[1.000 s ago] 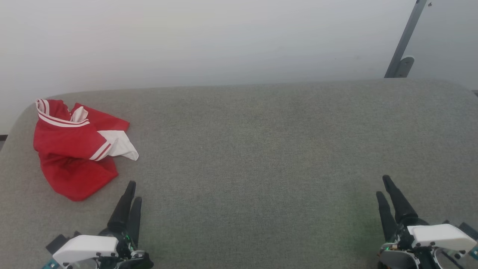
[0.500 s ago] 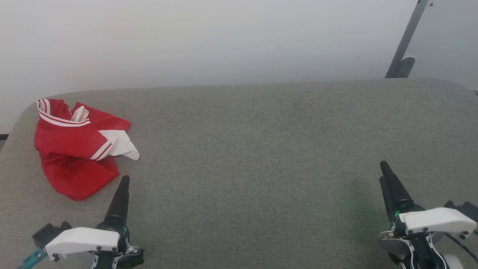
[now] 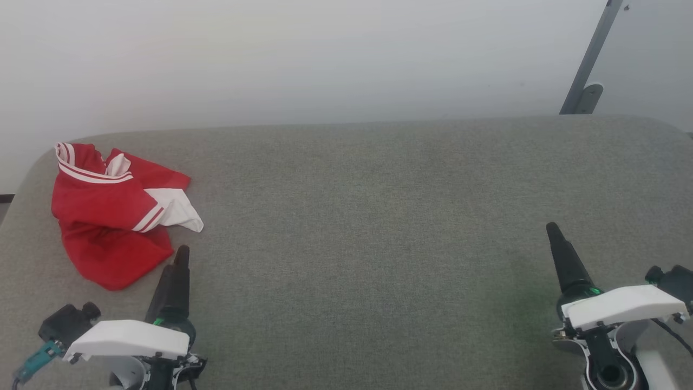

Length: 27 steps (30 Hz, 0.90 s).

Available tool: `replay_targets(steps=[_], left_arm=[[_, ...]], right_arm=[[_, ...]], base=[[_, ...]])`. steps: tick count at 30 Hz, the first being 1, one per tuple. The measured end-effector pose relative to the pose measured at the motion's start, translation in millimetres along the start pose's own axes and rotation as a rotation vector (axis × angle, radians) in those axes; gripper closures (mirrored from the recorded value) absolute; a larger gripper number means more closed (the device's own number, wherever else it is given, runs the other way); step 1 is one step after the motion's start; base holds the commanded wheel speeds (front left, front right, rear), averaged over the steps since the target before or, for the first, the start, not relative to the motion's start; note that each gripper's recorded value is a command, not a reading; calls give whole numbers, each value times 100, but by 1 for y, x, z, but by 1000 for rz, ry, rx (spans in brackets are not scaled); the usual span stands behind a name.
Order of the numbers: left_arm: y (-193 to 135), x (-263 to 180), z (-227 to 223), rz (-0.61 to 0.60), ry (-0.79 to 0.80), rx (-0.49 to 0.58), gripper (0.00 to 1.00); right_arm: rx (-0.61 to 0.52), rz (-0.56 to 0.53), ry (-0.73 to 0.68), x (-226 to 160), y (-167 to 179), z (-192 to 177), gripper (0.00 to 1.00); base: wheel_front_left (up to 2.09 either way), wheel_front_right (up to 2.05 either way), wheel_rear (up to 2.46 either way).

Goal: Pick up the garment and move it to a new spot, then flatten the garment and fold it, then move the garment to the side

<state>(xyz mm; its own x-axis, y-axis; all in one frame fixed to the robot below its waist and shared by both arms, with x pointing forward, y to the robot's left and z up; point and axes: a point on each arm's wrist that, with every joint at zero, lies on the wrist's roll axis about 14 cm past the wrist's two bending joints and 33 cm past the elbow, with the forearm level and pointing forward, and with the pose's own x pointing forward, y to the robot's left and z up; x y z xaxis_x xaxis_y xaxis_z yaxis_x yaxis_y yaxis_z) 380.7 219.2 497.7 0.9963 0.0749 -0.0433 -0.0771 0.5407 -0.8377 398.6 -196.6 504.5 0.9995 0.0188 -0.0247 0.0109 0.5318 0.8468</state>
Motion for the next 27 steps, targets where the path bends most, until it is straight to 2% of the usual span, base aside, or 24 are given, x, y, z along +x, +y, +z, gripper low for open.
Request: replay_targets(steps=[15, 27], left_arm=[[-3, -1, 3, -16, -17, 283, 0], [-6, 0, 5, -30, -29, 459, 0]], right_arm=[[-322, 36, -17, 5, 9, 4, 0], [-548, 53, -40, 9, 13, 12, 0]], base=[[0, 0, 0], [0, 0, 0]])
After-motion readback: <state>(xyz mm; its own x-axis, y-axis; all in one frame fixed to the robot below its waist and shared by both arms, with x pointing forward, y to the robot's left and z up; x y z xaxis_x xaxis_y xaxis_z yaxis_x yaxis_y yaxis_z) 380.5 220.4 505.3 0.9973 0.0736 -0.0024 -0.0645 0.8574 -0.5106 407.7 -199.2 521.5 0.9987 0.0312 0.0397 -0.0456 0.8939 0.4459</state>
